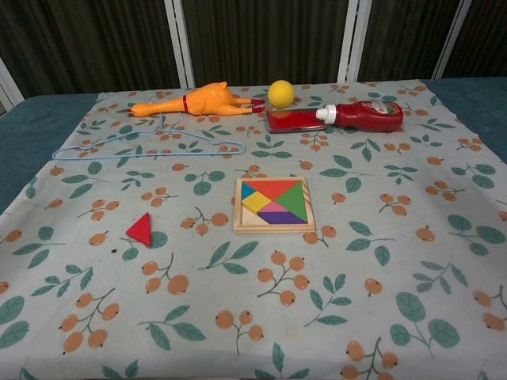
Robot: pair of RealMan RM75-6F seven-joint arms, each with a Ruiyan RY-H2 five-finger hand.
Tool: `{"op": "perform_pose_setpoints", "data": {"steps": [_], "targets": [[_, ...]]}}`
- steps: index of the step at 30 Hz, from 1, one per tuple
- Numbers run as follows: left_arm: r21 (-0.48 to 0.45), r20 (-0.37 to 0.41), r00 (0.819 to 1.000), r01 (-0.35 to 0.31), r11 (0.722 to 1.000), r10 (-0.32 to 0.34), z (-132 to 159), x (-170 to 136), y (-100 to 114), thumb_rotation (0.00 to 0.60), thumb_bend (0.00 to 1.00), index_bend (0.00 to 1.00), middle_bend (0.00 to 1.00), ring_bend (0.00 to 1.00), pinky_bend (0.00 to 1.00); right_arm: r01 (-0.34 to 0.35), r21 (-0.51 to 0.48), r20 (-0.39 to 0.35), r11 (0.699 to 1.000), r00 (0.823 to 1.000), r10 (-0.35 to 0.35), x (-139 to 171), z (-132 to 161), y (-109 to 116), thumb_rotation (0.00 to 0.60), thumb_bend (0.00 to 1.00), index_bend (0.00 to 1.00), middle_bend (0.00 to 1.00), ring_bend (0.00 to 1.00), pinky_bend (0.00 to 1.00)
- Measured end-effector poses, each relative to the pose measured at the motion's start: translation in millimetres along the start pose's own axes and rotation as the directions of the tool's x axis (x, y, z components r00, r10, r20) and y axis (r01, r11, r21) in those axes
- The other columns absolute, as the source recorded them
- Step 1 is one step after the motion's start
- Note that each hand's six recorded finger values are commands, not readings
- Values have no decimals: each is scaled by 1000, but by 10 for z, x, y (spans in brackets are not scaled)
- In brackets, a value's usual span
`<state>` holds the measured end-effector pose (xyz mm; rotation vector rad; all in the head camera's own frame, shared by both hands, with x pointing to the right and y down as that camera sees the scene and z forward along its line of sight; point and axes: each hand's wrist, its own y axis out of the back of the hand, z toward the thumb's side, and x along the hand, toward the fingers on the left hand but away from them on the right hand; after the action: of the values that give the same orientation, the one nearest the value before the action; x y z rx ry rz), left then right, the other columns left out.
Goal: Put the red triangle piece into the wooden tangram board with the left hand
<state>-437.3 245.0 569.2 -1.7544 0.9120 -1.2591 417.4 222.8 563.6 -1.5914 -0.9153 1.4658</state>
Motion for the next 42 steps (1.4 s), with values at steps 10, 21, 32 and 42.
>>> {"op": "perform_pose_setpoints", "data": {"steps": [10, 21, 32, 42], "targets": [[-20, 29, 999, 44, 999, -44, 72, 60, -124, 600, 432, 43, 153, 556, 756, 6, 0, -5, 1000, 1000, -6, 11, 4, 18, 600, 203, 0, 0, 0, 0], [-44, 146, 984, 113, 993, -106, 317, 503, -572, 600, 432, 212, 1000, 998, 1000, -7, -1, 0, 1000, 1000, 7, -24, 5, -10, 600, 203, 0, 0, 0, 0], [-68, 166, 972, 181, 981, -168, 551, 829, -839, 600, 432, 247, 1000, 1000, 1000, -19, 3, -4, 1000, 1000, 19, -52, 35, -49, 600, 203, 0, 0, 0, 0], [-104, 183, 938, 317, 943, -296, 972, 1048, -1235, 600, 428, 235, 1000, 1000, 1000, -35, -1, -14, 999, 999, 35, -65, 51, -75, 600, 203, 0, 0, 0, 0]]}}
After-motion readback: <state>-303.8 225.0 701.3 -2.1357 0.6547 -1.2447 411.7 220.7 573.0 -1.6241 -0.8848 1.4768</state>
